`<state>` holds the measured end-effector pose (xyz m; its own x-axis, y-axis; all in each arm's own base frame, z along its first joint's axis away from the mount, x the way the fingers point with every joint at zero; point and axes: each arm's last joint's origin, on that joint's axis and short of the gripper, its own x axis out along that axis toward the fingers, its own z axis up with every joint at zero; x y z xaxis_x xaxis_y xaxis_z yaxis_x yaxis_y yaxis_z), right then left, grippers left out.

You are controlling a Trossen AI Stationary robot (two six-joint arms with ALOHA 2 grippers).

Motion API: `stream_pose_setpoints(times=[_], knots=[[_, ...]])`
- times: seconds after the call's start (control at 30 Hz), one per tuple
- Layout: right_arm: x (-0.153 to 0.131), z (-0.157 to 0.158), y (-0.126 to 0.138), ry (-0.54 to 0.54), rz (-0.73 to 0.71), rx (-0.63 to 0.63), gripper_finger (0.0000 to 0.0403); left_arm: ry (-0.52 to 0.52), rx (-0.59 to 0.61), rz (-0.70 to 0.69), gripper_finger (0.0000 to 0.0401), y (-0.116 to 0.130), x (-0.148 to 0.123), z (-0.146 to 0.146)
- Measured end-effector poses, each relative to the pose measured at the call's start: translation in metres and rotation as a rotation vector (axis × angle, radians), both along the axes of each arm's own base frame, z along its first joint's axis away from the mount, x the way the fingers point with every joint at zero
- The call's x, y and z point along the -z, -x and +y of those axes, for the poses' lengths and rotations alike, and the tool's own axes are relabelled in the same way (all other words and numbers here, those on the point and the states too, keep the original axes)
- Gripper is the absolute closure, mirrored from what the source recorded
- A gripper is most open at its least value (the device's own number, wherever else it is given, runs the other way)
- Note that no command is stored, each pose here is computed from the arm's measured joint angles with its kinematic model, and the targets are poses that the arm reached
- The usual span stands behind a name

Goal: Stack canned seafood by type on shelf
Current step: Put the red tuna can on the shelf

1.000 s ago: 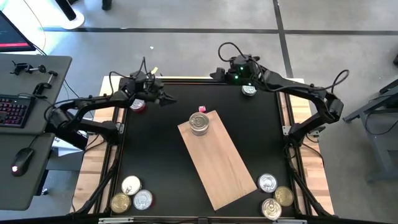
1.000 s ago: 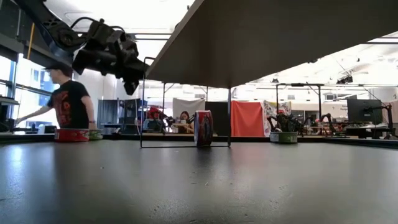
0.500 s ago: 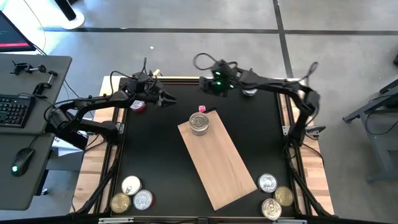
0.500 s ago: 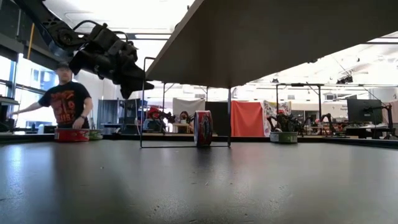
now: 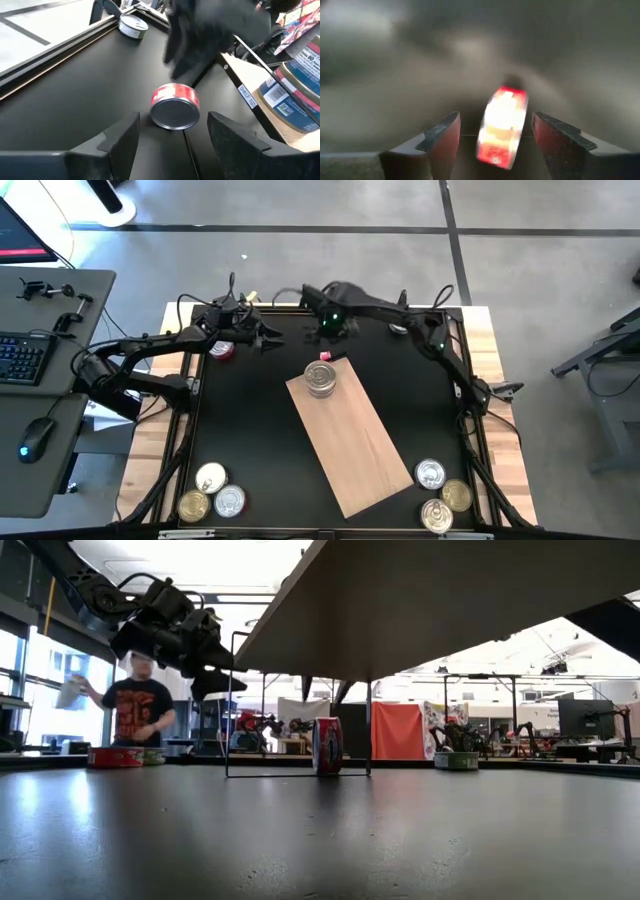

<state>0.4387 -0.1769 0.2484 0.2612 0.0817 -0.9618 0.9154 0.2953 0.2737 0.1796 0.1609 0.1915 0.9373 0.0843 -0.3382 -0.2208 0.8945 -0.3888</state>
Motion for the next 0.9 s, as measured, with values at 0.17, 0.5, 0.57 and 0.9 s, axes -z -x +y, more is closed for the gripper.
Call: stream_pose_setpoints(times=[0.17, 0.5, 0.57, 0.9], knots=[[0.021, 0.019, -0.004, -0.001, 0.092, 0.025, 0.0162, 0.021, -0.004, 0.012, 0.0173, 0.000, 0.001, 0.000], [0.035, 0.043, -0.017, 0.057, 0.133, 0.019, 0.0162, 0.017, 0.002, 0.020, 0.0173, 0.000, 0.002, -0.001], [0.043, 0.044, -0.020, 0.077, 0.149, 0.023, 0.0163, 0.020, 0.003, 0.023, 0.0173, 0.001, 0.003, -0.001], [0.044, 0.038, -0.019, 0.138, 0.163, 0.044, 0.0282, 0.008, 0.011, 0.027, 0.0174, 0.001, 0.003, -0.001]])
